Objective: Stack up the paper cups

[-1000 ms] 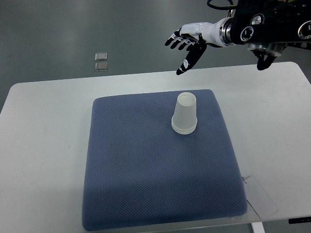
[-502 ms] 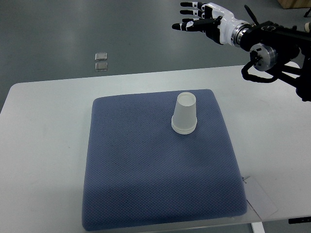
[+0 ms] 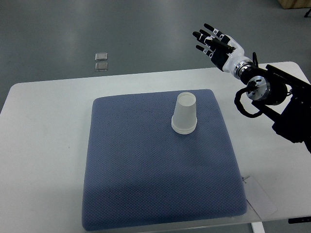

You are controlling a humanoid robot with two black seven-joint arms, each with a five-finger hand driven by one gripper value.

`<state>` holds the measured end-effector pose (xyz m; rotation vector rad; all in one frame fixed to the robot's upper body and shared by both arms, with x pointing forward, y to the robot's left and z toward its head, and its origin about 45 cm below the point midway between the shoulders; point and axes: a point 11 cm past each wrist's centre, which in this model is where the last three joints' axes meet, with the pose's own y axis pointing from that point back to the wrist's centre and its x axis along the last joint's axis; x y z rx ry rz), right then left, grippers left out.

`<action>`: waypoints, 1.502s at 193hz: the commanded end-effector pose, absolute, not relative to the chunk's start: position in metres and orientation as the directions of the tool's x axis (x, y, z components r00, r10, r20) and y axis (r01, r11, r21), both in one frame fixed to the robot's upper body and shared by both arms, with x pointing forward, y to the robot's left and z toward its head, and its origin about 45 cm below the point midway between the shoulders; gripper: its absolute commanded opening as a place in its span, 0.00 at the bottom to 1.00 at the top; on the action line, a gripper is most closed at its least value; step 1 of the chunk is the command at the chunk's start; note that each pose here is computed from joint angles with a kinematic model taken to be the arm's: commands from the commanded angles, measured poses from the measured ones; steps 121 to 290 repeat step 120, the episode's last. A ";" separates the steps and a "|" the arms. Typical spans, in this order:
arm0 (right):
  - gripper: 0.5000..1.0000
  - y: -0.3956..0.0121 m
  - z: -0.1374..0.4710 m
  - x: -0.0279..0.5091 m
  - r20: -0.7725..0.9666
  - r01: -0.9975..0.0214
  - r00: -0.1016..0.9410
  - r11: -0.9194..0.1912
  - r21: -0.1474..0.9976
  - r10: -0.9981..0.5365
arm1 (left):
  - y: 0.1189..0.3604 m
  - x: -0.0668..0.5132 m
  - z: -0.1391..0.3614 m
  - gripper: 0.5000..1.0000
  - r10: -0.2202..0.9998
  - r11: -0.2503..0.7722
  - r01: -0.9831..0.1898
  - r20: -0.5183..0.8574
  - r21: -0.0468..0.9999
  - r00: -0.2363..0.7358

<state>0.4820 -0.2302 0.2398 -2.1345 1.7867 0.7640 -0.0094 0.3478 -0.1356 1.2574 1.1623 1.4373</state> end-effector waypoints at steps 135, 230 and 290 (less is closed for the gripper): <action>0.79 -0.260 0.190 0.469 -0.681 -0.979 0.087 -0.189 0.076 -0.727 | 0.348 -0.009 -0.136 1.00 0.979 -0.180 -0.033 0.175 0.983 -0.105; 0.79 -0.260 0.190 0.469 -0.681 -0.979 0.087 -0.189 0.076 -0.727 | 0.348 -0.009 -0.136 1.00 0.979 -0.180 -0.033 0.175 0.983 -0.105; 0.79 -0.260 0.190 0.469 -0.681 -0.979 0.087 -0.189 0.076 -0.727 | 0.348 -0.009 -0.136 1.00 0.979 -0.180 -0.033 0.175 0.983 -0.105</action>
